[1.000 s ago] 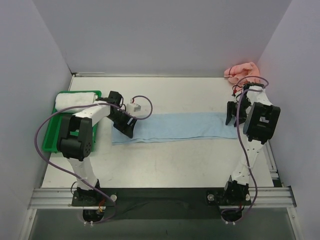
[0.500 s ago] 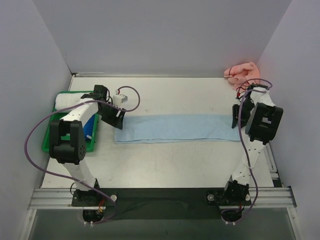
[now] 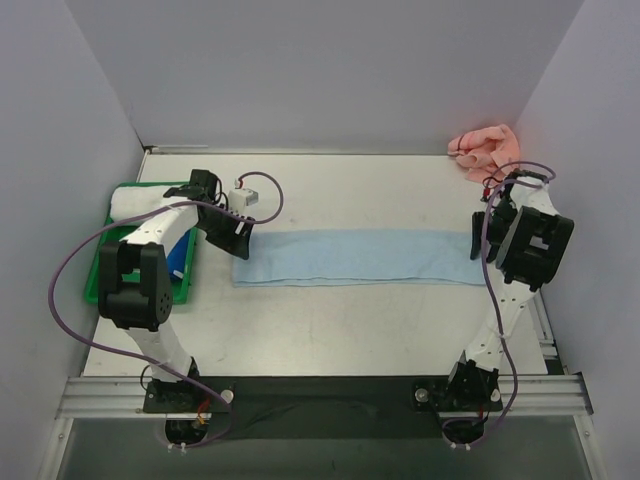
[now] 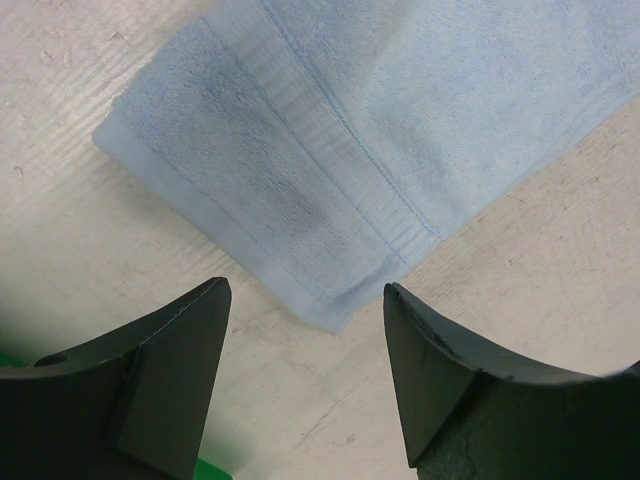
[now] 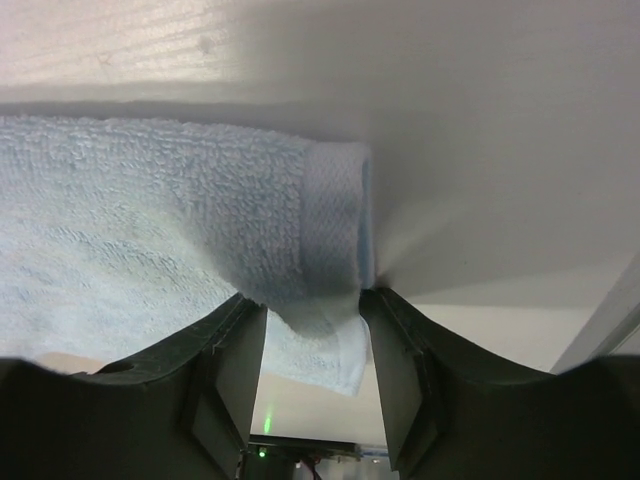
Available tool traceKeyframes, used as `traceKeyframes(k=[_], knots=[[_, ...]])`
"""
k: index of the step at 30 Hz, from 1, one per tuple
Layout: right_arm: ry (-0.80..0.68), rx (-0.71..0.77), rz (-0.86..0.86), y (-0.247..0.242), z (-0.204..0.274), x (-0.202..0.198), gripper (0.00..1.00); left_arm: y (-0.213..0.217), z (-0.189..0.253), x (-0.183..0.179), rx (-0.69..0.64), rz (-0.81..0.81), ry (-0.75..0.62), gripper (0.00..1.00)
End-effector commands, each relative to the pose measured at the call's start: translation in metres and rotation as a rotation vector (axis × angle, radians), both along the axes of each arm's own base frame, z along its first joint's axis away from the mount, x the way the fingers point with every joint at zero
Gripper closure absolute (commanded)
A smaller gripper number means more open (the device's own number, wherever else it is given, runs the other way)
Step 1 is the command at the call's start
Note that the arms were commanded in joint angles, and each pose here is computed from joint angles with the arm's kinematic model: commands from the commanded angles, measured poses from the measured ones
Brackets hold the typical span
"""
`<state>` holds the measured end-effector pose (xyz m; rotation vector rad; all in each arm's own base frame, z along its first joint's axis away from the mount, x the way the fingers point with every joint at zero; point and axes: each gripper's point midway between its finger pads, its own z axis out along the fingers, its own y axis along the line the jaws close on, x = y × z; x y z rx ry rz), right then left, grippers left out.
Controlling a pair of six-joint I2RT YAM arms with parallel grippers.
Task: Roll the towels
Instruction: Fold the towel
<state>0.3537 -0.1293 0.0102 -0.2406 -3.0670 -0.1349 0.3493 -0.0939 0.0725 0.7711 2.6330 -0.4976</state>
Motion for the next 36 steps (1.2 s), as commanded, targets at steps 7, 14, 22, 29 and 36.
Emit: traceKeyframes(k=[7, 14, 22, 29, 36], knots=[[0.073, 0.088, -0.011, -0.013, 0.014, -0.013, 1.0, -0.015, 0.038, 0.006, -0.087, 0.008, -0.064, 0.27], [-0.112, 0.045, 0.07, 0.005, 0.082, 0.016, 1.0, -0.038, 0.027, -0.009, -0.162, -0.019, 0.007, 0.32], [-0.166, 0.2, 0.175, 0.113, 0.102, 0.025, 1.0, -0.071, 0.002, -0.019, -0.294, -0.008, 0.138, 0.54], [-0.106, 0.341, 0.25, 0.195, 0.088, 0.02, 1.0, -0.071, -0.033, -0.019, -0.262, 0.044, 0.199, 0.66], [-0.08, 0.396, 0.344, 0.257, 0.085, 0.012, 1.0, -0.067, -0.053, -0.029, -0.238, 0.062, 0.252, 0.68]])
